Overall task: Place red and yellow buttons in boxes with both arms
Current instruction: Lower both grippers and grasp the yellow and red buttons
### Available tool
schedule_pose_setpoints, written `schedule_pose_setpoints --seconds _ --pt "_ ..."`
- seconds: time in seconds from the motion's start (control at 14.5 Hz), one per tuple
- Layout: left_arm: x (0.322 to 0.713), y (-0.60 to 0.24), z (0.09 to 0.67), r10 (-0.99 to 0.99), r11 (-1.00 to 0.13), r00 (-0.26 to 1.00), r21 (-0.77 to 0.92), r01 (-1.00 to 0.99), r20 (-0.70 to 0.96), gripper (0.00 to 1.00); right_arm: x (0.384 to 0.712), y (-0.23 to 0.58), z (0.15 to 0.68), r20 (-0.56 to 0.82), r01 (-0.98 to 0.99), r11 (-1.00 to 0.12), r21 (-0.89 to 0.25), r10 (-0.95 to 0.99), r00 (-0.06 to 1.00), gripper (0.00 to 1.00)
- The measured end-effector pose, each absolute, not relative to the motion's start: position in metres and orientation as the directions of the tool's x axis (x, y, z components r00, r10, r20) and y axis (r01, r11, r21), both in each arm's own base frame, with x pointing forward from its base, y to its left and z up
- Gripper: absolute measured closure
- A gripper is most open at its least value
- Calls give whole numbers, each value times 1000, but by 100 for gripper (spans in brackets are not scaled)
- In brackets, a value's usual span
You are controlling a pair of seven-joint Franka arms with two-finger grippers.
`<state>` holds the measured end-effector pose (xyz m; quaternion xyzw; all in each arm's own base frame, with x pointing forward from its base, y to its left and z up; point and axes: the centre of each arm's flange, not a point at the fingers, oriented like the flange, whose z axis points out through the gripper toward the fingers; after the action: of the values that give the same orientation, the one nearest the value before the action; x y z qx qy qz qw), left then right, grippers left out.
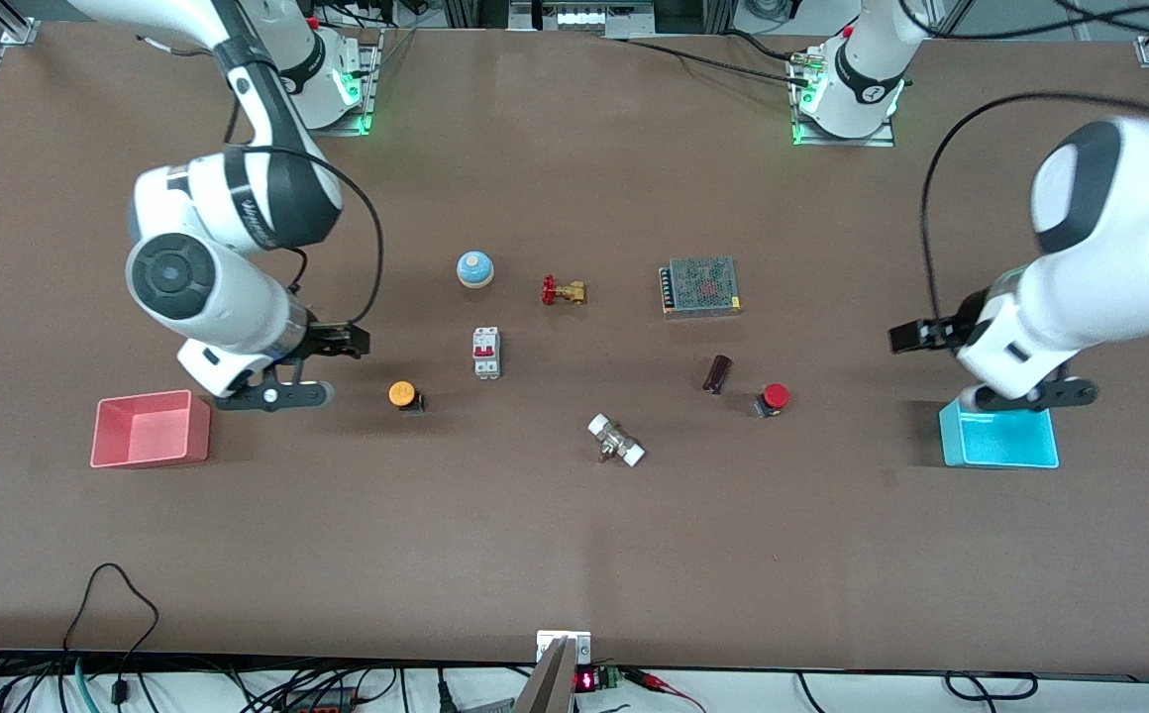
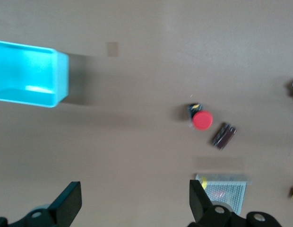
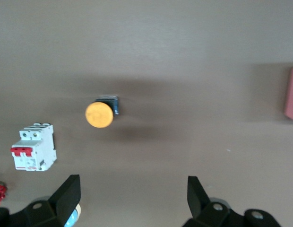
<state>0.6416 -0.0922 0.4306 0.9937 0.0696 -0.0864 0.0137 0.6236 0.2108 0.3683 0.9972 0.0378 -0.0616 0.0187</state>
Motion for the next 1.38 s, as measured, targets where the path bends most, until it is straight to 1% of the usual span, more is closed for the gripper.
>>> schedule_pose_setpoints --seconds 0.14,0.35,0.62,0.9,1.11,1.18,1.25,1.31,1.38 --pt "652 -122 388 169 -984 970 31 177 -173 0 625 220 347 -134 74 -997 10 72 988 0" --pt "659 -159 327 190 -979 963 43 201 -191 0 627 234 315 -135 87 -996 8 85 987 0" --pt "660 -179 267 205 -973 954 56 223 -220 0 629 241 278 -141 96 -995 14 94 986 0" --pt "657 -188 250 207 -973 949 46 224 -238 0 633 242 252 -124 95 -995 14 93 988 0" --pt "655 -191 243 205 -974 950 48 222 -234 4 634 244 232 -126 97 -995 16 94 988 0" --pt "653 -191 240 206 -974 950 47 223 -234 7 633 246 227 -128 100 -995 18 97 987 0" --pt "652 -191 236 206 -974 950 46 223 -236 13 633 250 223 -130 105 -994 19 102 986 0" --pt "651 -191 233 207 -974 949 45 224 -238 15 631 254 219 -133 113 -993 20 109 985 0" --pt "650 -190 231 207 -974 948 44 224 -240 19 630 259 216 -136 120 -993 21 116 984 0"
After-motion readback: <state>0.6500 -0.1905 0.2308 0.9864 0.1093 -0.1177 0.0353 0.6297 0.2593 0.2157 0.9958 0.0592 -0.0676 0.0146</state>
